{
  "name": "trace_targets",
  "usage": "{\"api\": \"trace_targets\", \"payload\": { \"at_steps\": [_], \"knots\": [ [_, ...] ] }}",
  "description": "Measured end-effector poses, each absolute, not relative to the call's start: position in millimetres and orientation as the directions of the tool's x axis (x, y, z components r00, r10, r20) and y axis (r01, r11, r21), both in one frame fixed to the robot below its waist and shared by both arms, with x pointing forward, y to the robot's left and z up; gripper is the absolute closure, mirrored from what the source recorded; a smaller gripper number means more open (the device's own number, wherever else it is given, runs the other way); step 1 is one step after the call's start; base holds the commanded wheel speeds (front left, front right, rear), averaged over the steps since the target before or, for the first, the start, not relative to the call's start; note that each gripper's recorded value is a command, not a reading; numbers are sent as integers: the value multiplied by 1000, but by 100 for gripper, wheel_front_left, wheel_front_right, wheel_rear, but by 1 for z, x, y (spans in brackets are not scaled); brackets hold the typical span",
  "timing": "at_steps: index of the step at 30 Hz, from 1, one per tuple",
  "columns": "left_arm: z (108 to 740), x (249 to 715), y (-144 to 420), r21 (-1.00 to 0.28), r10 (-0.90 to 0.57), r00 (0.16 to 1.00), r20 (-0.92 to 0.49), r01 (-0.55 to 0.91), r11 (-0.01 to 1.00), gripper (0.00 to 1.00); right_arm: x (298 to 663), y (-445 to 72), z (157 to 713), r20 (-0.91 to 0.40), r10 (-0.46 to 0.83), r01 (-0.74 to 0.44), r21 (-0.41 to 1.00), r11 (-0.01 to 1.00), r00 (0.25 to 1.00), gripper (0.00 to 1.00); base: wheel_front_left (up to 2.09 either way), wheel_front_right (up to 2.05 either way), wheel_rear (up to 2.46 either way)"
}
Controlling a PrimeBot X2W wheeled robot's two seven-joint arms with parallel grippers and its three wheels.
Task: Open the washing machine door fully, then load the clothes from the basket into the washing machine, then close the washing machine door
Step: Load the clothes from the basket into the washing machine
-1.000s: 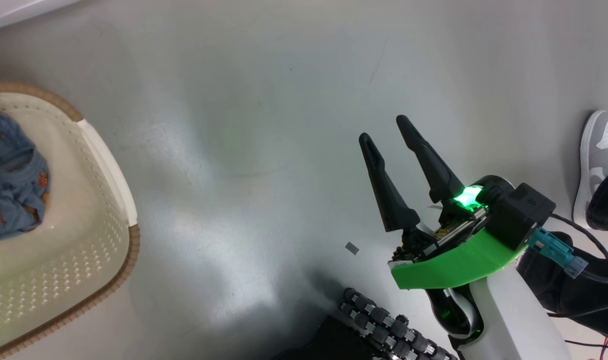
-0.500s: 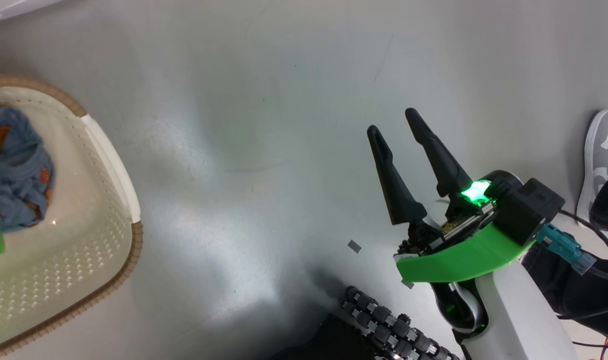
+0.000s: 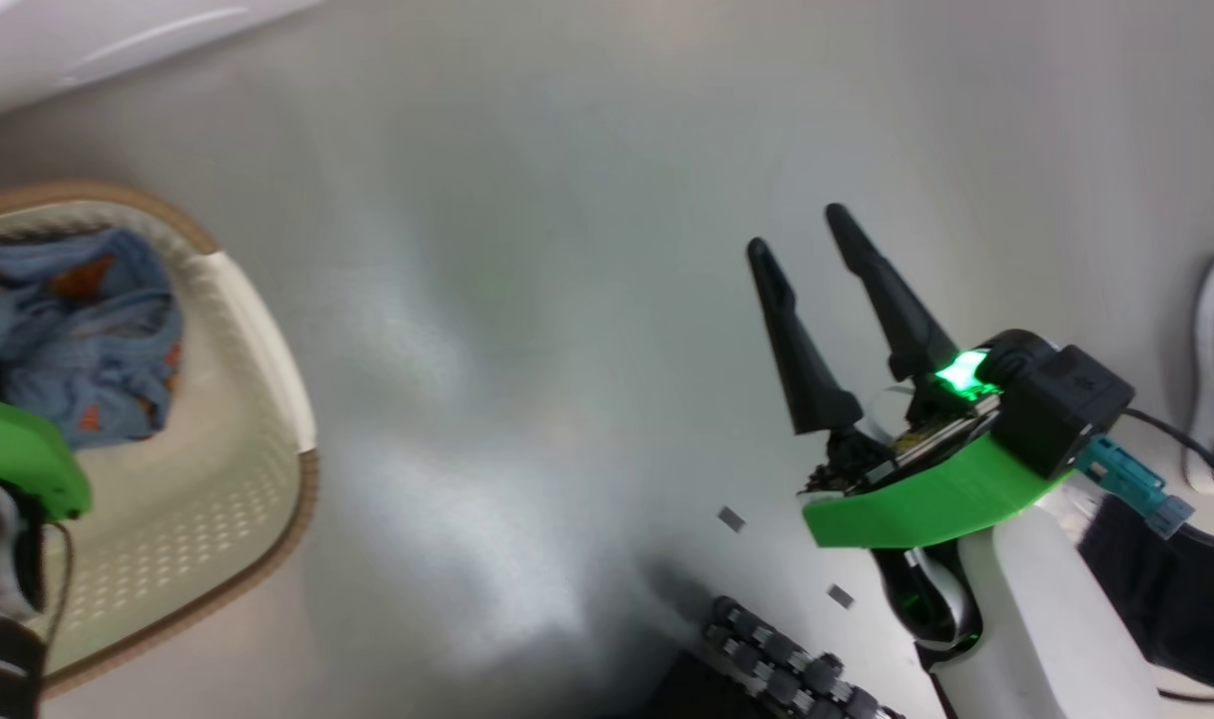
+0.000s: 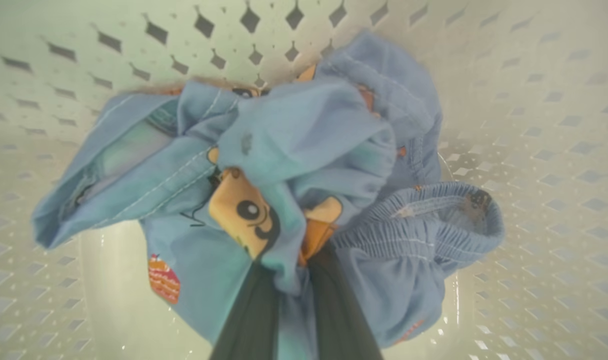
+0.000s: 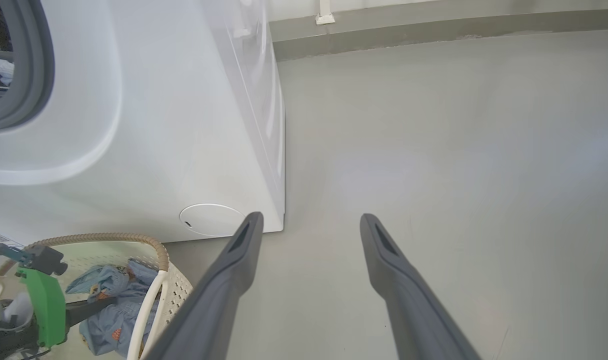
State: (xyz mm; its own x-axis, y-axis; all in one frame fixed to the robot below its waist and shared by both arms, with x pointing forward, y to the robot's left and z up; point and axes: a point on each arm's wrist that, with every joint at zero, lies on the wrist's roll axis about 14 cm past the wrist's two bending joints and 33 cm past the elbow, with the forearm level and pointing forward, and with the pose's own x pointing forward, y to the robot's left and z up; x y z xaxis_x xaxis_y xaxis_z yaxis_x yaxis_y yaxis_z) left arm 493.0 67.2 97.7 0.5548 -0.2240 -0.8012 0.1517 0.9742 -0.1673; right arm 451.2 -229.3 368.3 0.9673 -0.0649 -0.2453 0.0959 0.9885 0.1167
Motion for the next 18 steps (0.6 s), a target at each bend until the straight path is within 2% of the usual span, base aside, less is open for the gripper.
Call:
{"api": "trace_targets", "payload": {
  "at_steps": [12,18],
  "knots": [
    [156,479,78,-251,-218,674,-706,50,967,100,463,-228,390,-167,-55,70,84,994,984,0,0,0,0],
    [194,474,83,-275,-208,736,-644,31,961,100,454,-226,405,-140,-56,66,67,996,989,0,0,0,0]
  ]
}}
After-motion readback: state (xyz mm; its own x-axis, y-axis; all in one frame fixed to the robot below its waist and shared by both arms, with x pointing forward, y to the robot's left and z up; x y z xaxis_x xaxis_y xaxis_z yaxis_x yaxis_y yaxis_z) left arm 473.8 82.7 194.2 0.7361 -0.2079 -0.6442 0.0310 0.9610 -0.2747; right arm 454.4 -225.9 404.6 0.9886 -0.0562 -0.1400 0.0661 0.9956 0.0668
